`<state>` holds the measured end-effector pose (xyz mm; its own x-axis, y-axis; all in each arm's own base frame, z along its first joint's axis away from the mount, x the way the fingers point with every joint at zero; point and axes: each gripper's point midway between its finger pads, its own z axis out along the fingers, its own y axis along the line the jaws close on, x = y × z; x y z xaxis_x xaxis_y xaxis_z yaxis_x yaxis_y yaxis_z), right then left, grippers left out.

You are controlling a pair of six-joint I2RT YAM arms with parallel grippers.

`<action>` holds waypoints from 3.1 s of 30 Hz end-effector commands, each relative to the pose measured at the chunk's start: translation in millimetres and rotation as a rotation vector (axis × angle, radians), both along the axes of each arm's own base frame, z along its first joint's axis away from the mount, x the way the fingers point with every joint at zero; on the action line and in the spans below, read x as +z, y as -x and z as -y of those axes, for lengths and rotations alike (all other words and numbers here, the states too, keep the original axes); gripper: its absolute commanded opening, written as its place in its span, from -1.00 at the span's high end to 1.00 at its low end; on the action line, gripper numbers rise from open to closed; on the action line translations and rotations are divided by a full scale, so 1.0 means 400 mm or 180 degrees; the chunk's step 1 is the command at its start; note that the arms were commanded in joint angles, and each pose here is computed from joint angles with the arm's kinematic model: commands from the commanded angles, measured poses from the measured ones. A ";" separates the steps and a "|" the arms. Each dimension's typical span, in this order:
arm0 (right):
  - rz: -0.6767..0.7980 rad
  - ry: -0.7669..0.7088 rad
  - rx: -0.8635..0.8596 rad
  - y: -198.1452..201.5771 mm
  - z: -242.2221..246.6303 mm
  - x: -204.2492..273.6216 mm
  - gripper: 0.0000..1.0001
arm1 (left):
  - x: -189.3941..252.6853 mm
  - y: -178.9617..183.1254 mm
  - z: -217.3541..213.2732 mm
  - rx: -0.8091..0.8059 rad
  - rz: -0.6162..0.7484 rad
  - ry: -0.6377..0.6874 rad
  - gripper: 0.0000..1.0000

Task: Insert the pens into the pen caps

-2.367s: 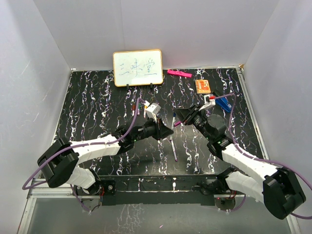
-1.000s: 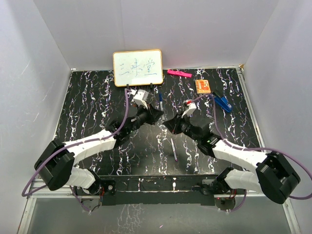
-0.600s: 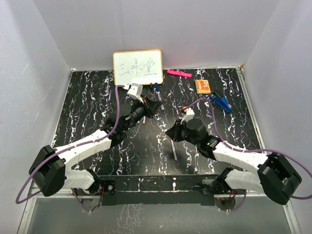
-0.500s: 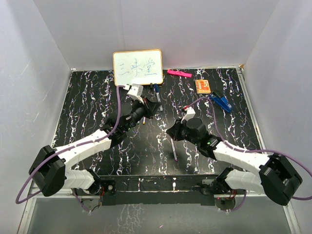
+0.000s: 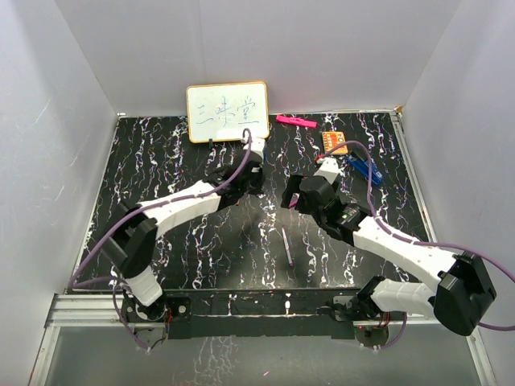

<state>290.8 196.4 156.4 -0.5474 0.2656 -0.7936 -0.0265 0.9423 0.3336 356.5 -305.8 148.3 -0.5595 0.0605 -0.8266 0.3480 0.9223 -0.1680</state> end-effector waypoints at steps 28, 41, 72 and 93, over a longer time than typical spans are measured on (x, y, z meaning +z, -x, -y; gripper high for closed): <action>-0.0043 0.0383 -0.0692 -0.006 0.112 0.026 -0.96 | -0.329 -0.076 -0.095 0.0490 -0.1321 -0.0773 0.90; -0.0184 0.0469 -0.0561 -0.005 0.093 -0.017 -0.96 | -0.265 -0.086 -0.097 0.0514 -0.1181 -0.0633 0.54; -0.0928 0.0716 0.0704 0.127 -0.054 -0.213 -0.15 | -0.009 0.157 -0.155 0.0122 -0.0712 0.0374 0.38; -0.1192 0.0961 0.0845 0.138 -0.098 -0.305 0.35 | -0.107 0.233 -0.171 0.0071 -0.1038 0.0347 0.40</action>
<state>222.9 216.7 23.8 -0.8466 -0.1426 -0.5127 -0.1936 0.9799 0.0471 265.9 -232.6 94.0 -0.8066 -0.0166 -0.5908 0.2241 0.9164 -0.3317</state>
